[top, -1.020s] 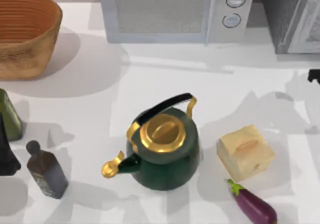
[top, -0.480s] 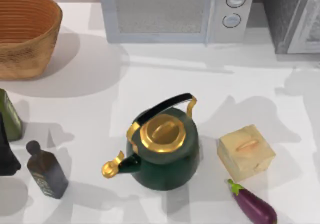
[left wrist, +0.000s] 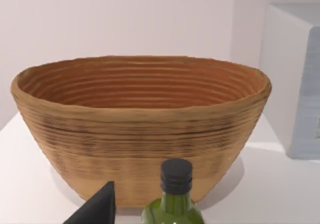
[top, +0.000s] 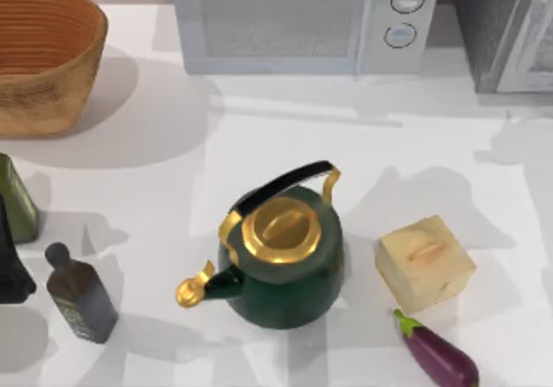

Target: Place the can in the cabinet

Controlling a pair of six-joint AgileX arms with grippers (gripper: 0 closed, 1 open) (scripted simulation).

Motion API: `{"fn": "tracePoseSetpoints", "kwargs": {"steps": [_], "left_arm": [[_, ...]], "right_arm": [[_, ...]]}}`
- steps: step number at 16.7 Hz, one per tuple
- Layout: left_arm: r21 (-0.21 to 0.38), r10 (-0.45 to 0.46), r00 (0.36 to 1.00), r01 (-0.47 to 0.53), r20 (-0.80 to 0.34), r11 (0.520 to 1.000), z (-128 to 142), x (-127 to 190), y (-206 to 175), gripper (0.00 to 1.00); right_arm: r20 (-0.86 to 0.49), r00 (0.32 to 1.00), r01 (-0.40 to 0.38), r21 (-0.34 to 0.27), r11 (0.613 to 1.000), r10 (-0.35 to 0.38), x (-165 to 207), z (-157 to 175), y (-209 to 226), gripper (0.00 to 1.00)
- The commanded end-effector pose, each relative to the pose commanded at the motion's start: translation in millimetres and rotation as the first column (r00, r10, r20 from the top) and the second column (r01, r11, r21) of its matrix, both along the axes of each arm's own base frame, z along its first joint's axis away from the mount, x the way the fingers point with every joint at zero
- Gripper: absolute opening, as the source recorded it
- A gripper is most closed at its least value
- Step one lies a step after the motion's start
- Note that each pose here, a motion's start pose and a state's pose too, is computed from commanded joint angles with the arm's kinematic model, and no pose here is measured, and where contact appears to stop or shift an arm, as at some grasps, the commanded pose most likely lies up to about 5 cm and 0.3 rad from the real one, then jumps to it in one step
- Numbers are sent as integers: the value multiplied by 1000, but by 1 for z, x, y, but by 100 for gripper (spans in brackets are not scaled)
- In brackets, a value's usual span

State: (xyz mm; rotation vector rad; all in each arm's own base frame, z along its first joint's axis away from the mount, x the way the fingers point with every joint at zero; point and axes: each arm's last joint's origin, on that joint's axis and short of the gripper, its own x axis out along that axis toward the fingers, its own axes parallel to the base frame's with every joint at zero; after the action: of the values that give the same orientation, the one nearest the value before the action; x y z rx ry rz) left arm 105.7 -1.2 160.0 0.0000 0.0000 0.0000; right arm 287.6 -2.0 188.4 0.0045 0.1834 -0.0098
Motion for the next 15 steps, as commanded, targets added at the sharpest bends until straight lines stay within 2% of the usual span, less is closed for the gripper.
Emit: {"fn": "tracePoseSetpoints", "kwargs": {"steps": [6,12,15], "left_arm": [[0,0,1000,0,0,1000,0,0,0,100],[0,0,1000,0,0,1000,0,0,0,100],[0,0,1000,0,0,1000,0,0,0,100]], "right_arm": [[60,998,-1,-2,1000,1,-41,25,0,0],[16,1000,2,-5,1000,-2,-88,16,0,0],[90,996,5,-7,1000,-4,-109,26,0,0]]}}
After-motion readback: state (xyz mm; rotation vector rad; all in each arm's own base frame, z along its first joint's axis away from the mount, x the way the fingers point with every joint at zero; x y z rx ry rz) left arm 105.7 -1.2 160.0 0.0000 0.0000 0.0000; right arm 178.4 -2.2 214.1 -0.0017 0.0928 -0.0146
